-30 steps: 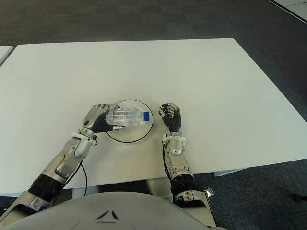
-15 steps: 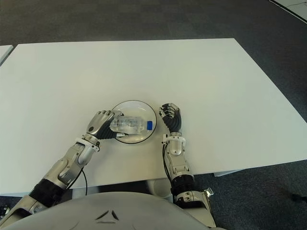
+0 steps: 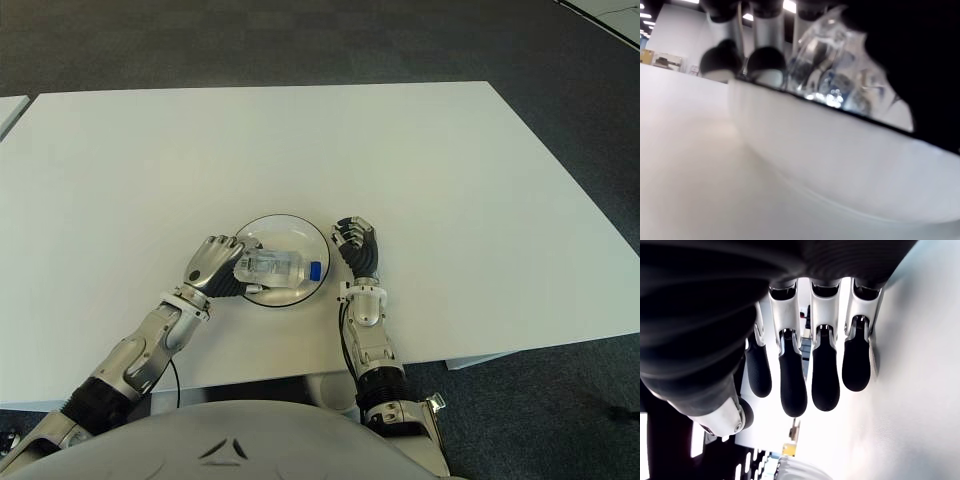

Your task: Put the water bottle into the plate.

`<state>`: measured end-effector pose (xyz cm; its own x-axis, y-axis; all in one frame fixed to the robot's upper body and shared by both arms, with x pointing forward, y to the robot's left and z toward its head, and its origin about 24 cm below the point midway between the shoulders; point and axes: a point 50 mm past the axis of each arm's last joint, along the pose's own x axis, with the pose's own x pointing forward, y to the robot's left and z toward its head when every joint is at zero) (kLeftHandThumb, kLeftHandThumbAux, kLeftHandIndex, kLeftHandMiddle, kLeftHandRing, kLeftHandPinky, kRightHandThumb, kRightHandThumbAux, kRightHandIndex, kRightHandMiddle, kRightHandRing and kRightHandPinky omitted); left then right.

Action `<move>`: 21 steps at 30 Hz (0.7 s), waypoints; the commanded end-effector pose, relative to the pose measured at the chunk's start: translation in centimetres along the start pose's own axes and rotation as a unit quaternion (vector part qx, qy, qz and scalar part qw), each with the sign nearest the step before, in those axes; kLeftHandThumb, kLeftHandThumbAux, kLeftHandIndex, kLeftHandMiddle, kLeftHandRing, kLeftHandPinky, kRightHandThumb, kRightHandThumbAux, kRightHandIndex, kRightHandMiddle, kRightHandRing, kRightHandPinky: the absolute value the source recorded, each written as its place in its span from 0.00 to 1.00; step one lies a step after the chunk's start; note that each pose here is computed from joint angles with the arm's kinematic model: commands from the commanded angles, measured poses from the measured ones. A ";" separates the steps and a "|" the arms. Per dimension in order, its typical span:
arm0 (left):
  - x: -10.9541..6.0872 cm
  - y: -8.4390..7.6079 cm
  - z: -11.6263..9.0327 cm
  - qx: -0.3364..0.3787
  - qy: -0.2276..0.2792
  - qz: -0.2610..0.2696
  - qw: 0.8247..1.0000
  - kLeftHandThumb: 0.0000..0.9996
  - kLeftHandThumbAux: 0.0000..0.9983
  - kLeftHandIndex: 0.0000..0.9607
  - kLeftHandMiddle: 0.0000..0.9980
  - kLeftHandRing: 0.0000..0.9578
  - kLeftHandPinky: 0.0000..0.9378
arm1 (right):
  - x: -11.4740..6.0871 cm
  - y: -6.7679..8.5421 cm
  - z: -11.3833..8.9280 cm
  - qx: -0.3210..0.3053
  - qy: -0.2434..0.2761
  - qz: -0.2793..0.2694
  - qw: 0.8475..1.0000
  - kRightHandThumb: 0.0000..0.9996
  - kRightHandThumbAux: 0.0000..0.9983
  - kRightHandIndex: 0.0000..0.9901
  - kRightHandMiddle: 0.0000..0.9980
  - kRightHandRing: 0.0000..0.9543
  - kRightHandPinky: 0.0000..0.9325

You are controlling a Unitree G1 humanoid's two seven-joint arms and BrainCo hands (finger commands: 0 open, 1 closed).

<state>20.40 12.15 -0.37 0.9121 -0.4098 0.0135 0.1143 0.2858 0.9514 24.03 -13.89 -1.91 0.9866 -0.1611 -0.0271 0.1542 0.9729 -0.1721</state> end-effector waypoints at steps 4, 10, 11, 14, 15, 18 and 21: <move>-1.2 -1.6 -0.3 0.026 0.024 -0.002 0.999 0.85 0.67 0.43 0.54 0.80 0.80 | -0.5 0.0 -0.8 -0.001 0.026 -0.001 1.000 0.70 0.73 0.43 0.58 0.62 0.63; -1.4 -1.6 -0.6 0.016 0.031 0.010 0.999 0.84 0.67 0.46 0.49 0.54 0.55 | -0.5 0.0 -0.8 0.002 0.025 -0.001 1.000 0.71 0.73 0.43 0.58 0.62 0.62; -1.4 -1.6 -0.6 0.016 0.031 0.009 0.999 0.84 0.67 0.46 0.48 0.51 0.51 | -0.5 0.0 -0.8 0.002 0.025 -0.001 1.000 0.71 0.73 0.43 0.58 0.62 0.62; -1.4 -1.6 -0.7 0.023 0.028 0.007 0.999 0.80 0.66 0.41 0.42 0.38 0.39 | -0.5 0.0 -0.9 0.003 0.025 -0.001 1.000 0.71 0.73 0.43 0.58 0.62 0.62; -1.4 -1.6 -0.8 0.026 0.027 0.007 0.999 0.72 0.64 0.33 0.34 0.31 0.31 | -0.4 0.1 -0.9 0.004 0.026 -0.001 1.000 0.71 0.73 0.43 0.58 0.62 0.63; -1.4 -1.6 -0.8 0.037 0.026 0.003 0.999 0.56 0.65 0.20 0.22 0.20 0.17 | -0.4 0.1 -0.9 0.005 0.026 0.000 1.000 0.71 0.73 0.43 0.58 0.62 0.63; -1.4 -1.5 -0.8 0.046 0.027 -0.002 0.999 0.32 0.69 0.09 0.11 0.08 0.06 | -0.4 0.1 -0.9 0.006 0.027 0.000 1.000 0.71 0.73 0.43 0.59 0.62 0.63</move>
<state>20.10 12.42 -0.75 0.9289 -0.3599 0.0870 0.0179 0.2783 0.9603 24.00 -13.87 -1.89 0.9860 -0.1645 -0.0267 0.1579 0.9734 -0.1660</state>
